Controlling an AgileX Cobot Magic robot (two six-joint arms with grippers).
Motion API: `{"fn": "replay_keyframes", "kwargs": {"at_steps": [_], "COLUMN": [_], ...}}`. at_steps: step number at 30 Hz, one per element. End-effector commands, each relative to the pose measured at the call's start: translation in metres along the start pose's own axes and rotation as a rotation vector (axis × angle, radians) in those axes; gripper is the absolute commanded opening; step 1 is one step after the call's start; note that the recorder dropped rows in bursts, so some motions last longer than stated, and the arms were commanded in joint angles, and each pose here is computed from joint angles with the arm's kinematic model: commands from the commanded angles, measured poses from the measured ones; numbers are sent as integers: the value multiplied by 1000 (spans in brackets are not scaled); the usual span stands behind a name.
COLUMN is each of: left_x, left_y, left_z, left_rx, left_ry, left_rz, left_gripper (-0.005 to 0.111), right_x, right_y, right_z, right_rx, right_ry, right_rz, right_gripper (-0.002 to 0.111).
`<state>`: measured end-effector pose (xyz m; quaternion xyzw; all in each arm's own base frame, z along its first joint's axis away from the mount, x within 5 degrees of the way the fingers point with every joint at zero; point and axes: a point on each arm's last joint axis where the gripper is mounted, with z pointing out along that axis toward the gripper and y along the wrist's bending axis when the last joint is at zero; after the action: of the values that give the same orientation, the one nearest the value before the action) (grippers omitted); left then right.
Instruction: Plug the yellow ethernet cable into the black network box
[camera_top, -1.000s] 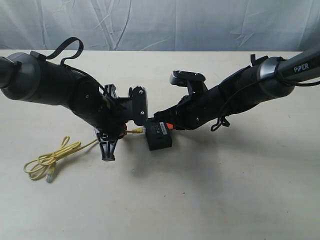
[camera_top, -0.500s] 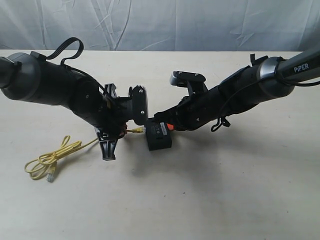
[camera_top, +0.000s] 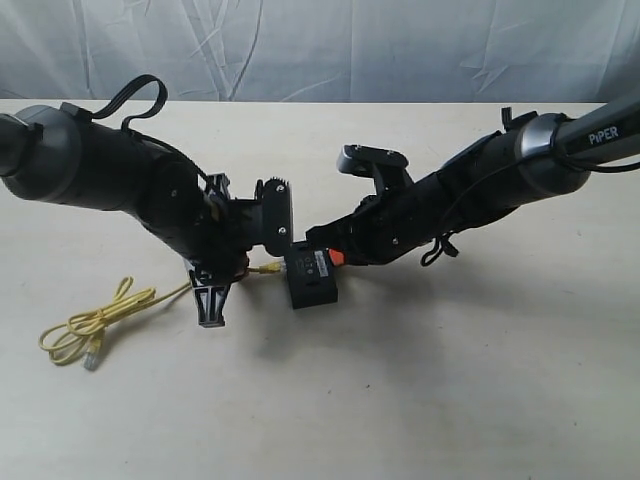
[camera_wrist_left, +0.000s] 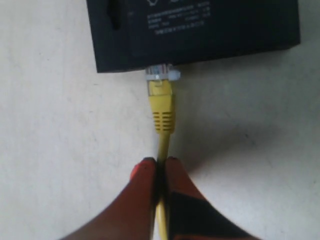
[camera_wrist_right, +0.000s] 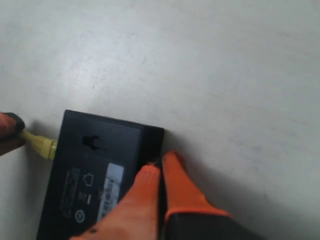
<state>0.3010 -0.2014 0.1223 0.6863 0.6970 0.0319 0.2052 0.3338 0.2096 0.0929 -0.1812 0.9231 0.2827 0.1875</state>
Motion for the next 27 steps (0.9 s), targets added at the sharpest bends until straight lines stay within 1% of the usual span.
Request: {"fn": "replay_keyframes", "kwargs": {"at_steps": [1,5,16,24,26,27], "left_x": [-10,-10,-10,-10,-10,-9], "left_y": [6,6,6,6,6,6], "left_z": [-2,-2,-3,-3,-3,-2], "left_rx": [-59,-59,-64,-65,-65,-58], "left_ry": [-53,-53,-57,-56,-56,-47], "left_rz": [-16,-16,-16,-13,-13,-2], "left_gripper": [0,0,0,0,0,0], "right_x": [2,-1,-4,-6,-7,-7], "right_y": [16,9,0,0,2,5], "right_z": [-1,-1,-2,-5,-7,-8], "right_rx": [-99,-33,72,85,77,54], "right_ry": [35,5,-25,-38,-40,-32], "right_rz": [-15,-18,-8,-17,-19,-24], "right_gripper": [-1,-1,-1,-1,-1,-1]}}
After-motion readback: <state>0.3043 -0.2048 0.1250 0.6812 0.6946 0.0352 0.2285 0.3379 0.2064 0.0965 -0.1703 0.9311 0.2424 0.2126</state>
